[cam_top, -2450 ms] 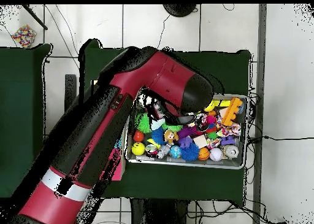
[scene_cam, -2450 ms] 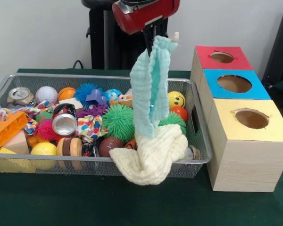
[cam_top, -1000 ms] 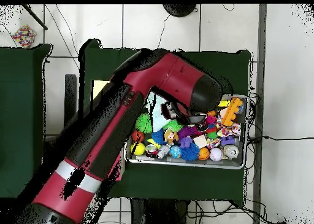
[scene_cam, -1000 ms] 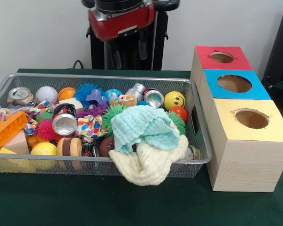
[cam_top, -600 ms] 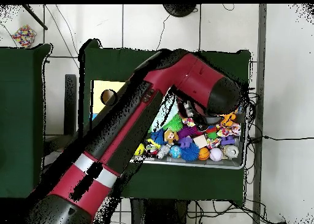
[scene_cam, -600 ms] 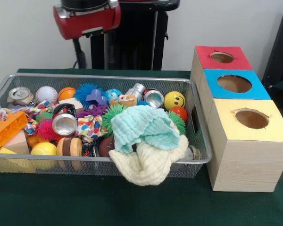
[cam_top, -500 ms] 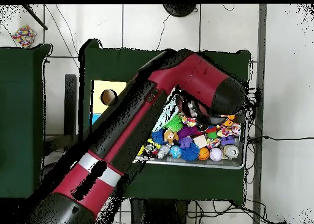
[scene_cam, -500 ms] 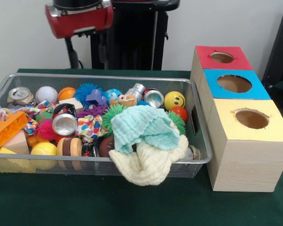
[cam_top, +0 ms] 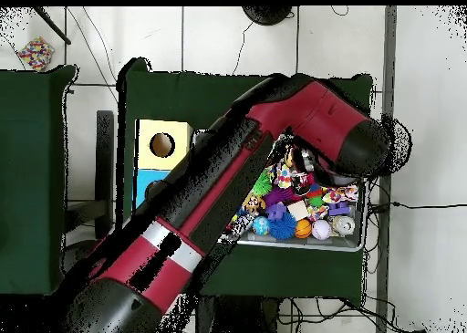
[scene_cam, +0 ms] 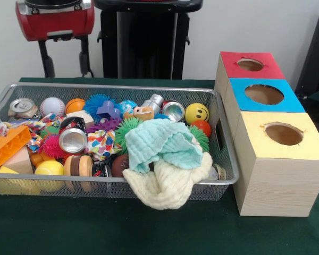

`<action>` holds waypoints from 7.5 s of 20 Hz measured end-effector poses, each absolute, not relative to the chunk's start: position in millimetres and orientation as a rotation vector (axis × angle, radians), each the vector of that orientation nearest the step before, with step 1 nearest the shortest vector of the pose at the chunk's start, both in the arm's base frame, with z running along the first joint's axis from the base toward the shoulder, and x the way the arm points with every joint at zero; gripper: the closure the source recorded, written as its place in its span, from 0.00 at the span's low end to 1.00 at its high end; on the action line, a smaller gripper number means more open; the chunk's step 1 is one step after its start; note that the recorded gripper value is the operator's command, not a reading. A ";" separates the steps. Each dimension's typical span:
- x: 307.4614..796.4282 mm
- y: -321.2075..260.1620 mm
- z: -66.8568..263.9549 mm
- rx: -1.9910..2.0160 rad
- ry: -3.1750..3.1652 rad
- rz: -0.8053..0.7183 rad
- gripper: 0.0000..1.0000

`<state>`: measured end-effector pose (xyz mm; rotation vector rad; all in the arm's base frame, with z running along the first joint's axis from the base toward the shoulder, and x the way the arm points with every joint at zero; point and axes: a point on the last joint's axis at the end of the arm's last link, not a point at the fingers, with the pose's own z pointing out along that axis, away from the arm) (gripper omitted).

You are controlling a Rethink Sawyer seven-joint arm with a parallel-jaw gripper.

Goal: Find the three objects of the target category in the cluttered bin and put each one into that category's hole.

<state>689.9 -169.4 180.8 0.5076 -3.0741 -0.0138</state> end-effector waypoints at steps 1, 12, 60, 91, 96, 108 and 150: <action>691.7 -172.3 180.6 0.508 -3.085 0.004 0.00; 711.6 -190.1 167.3 0.536 -3.164 0.186 0.00; 728.6 -228.9 34.7 0.790 -2.856 0.372 0.00; 703.9 -246.4 6.1 0.774 -2.604 0.268 0.00; 702.1 -254.6 12.3 0.777 -2.535 0.305 0.00; 701.0 -265.2 21.9 0.781 -2.435 0.362 0.00; 701.5 -254.5 16.9 0.740 -2.476 0.224 0.00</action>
